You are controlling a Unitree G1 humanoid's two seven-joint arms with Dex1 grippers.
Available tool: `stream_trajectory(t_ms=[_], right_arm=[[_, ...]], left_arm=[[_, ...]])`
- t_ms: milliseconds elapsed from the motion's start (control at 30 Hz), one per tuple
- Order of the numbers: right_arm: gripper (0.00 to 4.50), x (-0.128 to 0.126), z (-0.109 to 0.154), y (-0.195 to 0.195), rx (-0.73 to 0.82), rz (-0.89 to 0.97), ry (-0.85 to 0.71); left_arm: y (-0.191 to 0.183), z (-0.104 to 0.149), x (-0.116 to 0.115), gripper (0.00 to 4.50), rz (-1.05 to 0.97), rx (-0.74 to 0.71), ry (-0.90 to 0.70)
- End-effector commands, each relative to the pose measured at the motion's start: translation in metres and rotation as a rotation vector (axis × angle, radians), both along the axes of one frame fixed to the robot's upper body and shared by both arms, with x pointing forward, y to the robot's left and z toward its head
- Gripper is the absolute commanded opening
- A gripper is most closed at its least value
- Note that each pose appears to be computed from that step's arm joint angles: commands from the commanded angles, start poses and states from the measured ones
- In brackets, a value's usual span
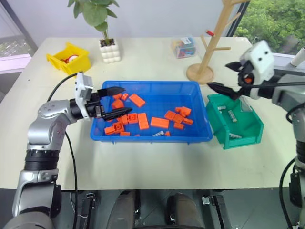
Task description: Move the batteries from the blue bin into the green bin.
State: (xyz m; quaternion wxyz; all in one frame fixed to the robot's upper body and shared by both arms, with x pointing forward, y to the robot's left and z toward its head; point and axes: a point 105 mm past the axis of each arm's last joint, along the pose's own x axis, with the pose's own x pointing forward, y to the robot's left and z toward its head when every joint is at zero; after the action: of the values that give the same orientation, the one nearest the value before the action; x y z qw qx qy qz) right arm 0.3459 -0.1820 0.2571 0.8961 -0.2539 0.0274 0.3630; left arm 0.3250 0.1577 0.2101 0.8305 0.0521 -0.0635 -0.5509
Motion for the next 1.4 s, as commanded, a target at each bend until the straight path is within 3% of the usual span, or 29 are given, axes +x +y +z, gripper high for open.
stream_trajectory(t_ms=[33,267,533,900,1200,1400], right_arm=[[4.46,-0.004,0.008,0.026,0.008,0.197,-0.031],[4.46,0.022,-0.002,0.046,0.134,0.276,-0.008],[4.46,0.012,-0.013,0.07,0.097,0.465,0.03],[4.46,-0.01,-0.042,0.095,-0.084,0.717,0.054],[4.46,0.001,-0.071,0.1,-0.296,0.773,0.032],[4.46,0.014,-0.074,0.104,-0.345,0.752,0.007]], left_arm=[[0.004,0.018,-0.007,4.5,0.035,-0.024,-0.079],[0.018,0.024,-0.018,4.5,0.163,-0.084,-0.107],[0.039,0.021,-0.039,4.5,0.24,-0.047,-0.059],[0.044,0.021,-0.052,4.5,0.25,-0.009,-0.03],[0.033,0.014,-0.063,4.5,0.128,0.089,0.037],[0.027,0.016,-0.059,4.5,0.105,0.091,0.031]])
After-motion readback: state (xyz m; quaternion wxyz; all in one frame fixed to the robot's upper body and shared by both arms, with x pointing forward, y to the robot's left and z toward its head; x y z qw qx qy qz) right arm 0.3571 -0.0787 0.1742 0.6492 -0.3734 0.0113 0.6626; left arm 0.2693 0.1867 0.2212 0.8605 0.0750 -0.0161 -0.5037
